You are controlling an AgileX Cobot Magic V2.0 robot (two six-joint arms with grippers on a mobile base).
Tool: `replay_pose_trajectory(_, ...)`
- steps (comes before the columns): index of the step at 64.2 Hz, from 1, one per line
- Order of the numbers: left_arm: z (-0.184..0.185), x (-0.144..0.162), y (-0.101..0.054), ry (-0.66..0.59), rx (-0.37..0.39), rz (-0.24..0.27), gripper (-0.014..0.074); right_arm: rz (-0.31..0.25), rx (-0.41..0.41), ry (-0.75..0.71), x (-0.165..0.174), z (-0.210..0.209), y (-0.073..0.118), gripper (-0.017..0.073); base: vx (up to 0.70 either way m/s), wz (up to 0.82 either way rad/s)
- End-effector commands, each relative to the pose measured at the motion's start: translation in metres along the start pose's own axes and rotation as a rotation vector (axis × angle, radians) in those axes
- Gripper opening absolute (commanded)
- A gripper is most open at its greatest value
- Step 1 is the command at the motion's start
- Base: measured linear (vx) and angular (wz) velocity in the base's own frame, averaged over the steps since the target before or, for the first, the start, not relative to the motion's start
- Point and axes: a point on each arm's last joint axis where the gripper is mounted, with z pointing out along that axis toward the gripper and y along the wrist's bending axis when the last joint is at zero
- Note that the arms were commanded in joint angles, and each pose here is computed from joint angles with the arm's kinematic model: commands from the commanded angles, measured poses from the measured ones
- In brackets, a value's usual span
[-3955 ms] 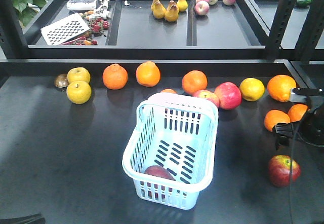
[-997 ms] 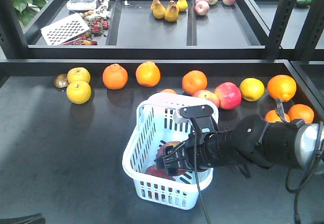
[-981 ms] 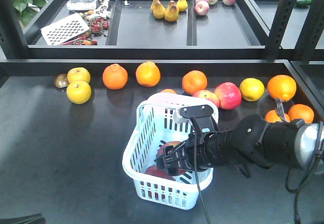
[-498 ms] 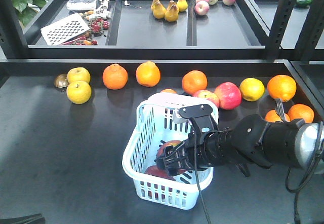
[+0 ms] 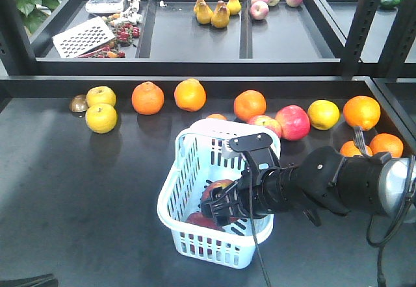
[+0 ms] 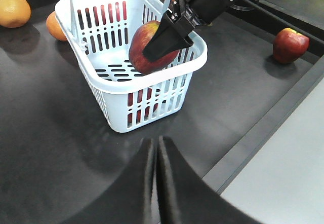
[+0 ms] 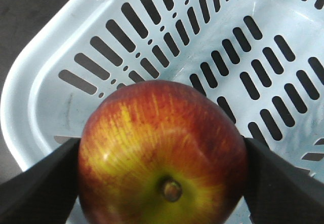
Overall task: Pick three apples into basket with both arms
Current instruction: 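Carry the second apple into the basket and open the right gripper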
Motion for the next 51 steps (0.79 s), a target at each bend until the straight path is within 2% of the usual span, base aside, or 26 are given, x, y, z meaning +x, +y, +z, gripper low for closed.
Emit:
replay_pose_trajectory(1,-0.0025,-0.0123,0.0011,-0.074,-0.017,-0.028,-0.0006,-0.016,0.006,-0.09,-0.018,-0.0151,0.0035,0.0505,0.0,0.0)
replay_pose_trajectory(10,-0.0025,-0.0123,0.0011,-0.074,-0.017,-0.028,-0.0006,-0.018,0.01,-0.097,-0.0188,-0.0161,0.0035,0.0376,0.0,0.0)
replay_pose_trajectory(16,-0.0025,-0.0123,0.0011,-0.074,-0.017,-0.028,-0.0006,-0.032,0.012,-0.096,-0.0187,-0.0161,0.0033,0.0354,0.0,0.0)
replay_pose_trajectory(21,-0.0025,-0.0123,0.0011,-0.074,-0.017,-0.028,-0.0006,-0.044,0.011,-0.091,-0.0183,-0.0161,0.0034,0.0395,0.0,0.0)
replay_pose_trajectory(31,-0.0025,-0.0123,0.0011,-0.074,-0.017,-0.028,-0.0006,-0.042,0.011,-0.09,-0.0182,-0.0161,0.0034,0.0609,0.0,0.0)
replay_pose_trajectory(38,-0.0025,-0.0123,0.0011,-0.074,-0.017,-0.028,-0.0006,-0.053,0.014,-0.088,-0.018,-0.0161,0.0032,0.072,0.0,0.0)
replay_pose_trajectory(51,-0.0025,-0.0123,0.0011,-0.074,-0.017,-0.028,-0.0006,-0.072,0.014,-0.081,-0.0174,-0.016,0.0032,0.0713,0.0,0.0)
